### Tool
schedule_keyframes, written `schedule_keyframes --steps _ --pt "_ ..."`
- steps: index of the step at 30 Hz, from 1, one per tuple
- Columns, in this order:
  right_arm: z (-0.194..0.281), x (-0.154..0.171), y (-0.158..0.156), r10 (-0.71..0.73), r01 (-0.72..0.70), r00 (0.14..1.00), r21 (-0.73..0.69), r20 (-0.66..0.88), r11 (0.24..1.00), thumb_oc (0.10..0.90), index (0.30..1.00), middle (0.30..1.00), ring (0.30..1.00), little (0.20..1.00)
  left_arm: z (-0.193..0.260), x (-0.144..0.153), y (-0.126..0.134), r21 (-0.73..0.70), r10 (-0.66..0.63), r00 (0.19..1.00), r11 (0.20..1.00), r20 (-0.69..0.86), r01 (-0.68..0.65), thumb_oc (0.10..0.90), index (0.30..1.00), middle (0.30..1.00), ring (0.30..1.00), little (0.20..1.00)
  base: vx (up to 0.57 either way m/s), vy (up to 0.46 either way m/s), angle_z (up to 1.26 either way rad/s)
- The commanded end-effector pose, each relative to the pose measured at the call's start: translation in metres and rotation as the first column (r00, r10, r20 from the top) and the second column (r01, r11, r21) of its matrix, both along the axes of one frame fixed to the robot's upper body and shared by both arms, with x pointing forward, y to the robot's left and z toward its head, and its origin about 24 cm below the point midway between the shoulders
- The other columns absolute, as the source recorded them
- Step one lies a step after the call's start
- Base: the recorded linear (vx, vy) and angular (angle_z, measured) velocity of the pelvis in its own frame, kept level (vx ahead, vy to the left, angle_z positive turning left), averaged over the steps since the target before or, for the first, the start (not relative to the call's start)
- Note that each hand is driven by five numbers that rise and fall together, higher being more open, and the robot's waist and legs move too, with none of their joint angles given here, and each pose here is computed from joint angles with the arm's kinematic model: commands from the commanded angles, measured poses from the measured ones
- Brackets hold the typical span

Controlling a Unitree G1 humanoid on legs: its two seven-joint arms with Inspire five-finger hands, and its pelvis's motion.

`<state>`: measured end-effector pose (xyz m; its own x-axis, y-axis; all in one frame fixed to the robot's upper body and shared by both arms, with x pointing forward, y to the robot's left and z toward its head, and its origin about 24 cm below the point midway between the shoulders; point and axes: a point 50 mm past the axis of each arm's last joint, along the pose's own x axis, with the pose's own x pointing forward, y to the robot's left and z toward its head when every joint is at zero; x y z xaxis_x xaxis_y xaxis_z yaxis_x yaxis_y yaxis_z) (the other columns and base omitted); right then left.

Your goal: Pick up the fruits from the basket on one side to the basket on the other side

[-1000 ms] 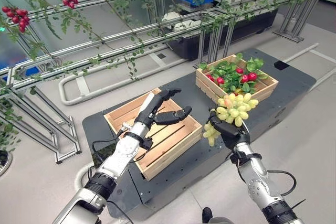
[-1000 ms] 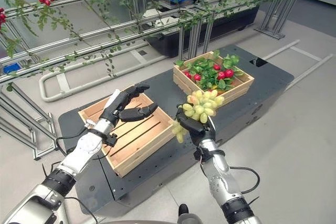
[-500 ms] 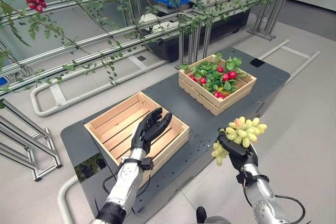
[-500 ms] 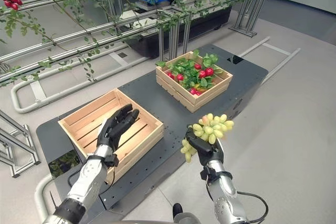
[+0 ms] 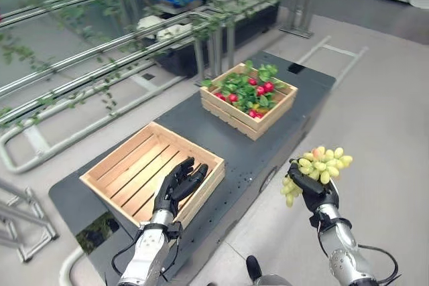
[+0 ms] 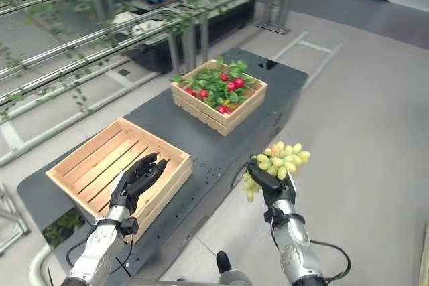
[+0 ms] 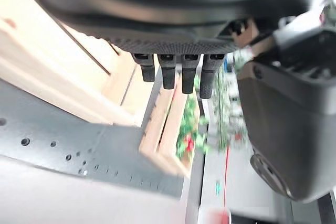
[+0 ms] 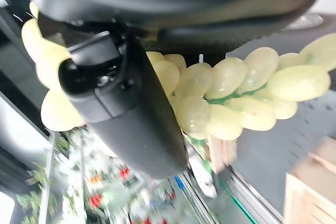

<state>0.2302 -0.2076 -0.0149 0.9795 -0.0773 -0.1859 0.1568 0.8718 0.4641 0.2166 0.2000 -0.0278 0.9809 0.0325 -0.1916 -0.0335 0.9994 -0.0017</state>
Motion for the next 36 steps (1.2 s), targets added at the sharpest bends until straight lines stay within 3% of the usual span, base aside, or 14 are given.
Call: schedule_keyframes --steps 1,8,13,17,21,27,32,36 --pt "0.058 0.028 0.005 -0.011 0.017 0.948 -0.017 0.318 1.000 0.400 0.300 0.300 0.300 0.300 0.060 0.041 -0.003 0.050 -0.049 0.949 0.998 0.312 0.035 0.800 0.900 0.900 0.900 0.900 -0.13 0.141 -0.26" --pt "0.046 0.022 0.011 -0.051 0.047 0.959 0.021 0.278 0.999 0.400 0.300 0.300 0.300 0.300 0.061 0.048 -0.003 0.040 -0.036 0.951 0.999 0.306 0.025 0.800 0.900 0.900 0.900 0.900 -0.16 0.128 -0.26" --pt "0.052 0.024 0.014 -0.016 0.034 0.954 -0.057 0.298 0.998 0.400 0.300 0.300 0.300 0.300 0.043 0.056 -0.012 0.097 -0.041 0.985 0.995 0.170 0.025 0.800 0.900 0.900 0.900 0.900 -0.13 0.150 -0.24" --pt "0.054 0.023 0.017 0.069 -0.036 0.950 -0.113 0.304 0.993 0.400 0.300 0.300 0.300 0.300 0.023 0.046 -0.009 0.067 -0.006 0.998 0.998 0.061 0.002 0.800 0.900 0.900 0.900 0.900 -0.09 0.085 -0.36" --pt "0.059 0.025 0.029 0.200 -0.165 0.917 -0.128 0.345 0.978 0.400 0.300 0.300 0.300 0.300 0.011 0.021 0.011 0.081 0.051 0.999 0.995 0.004 -0.052 0.800 0.900 0.900 0.900 0.900 -0.17 0.051 -1.24" --pt "0.067 0.024 0.038 0.237 -0.180 0.889 -0.177 0.392 0.968 0.400 0.300 0.300 0.300 0.300 0.003 0.015 0.020 0.077 0.079 0.996 0.994 -0.037 -0.076 0.800 0.900 0.900 0.900 0.900 -0.11 -0.083 -0.70" --pt "0.075 0.031 0.054 0.353 -0.270 0.853 -0.254 0.385 0.929 0.400 0.300 0.300 0.300 0.300 -0.008 0.010 0.022 0.013 0.232 0.968 0.973 -0.094 -0.232 0.800 0.900 0.900 0.900 0.900 -0.02 -0.279 -0.96" --pt "0.085 0.032 0.049 0.401 -0.286 0.833 -0.325 0.380 0.902 0.400 0.300 0.300 0.300 0.300 -0.008 0.016 0.009 0.014 0.192 0.977 0.981 -0.097 -0.192 0.800 0.900 0.900 0.900 0.900 0.00 -0.226 -0.78"
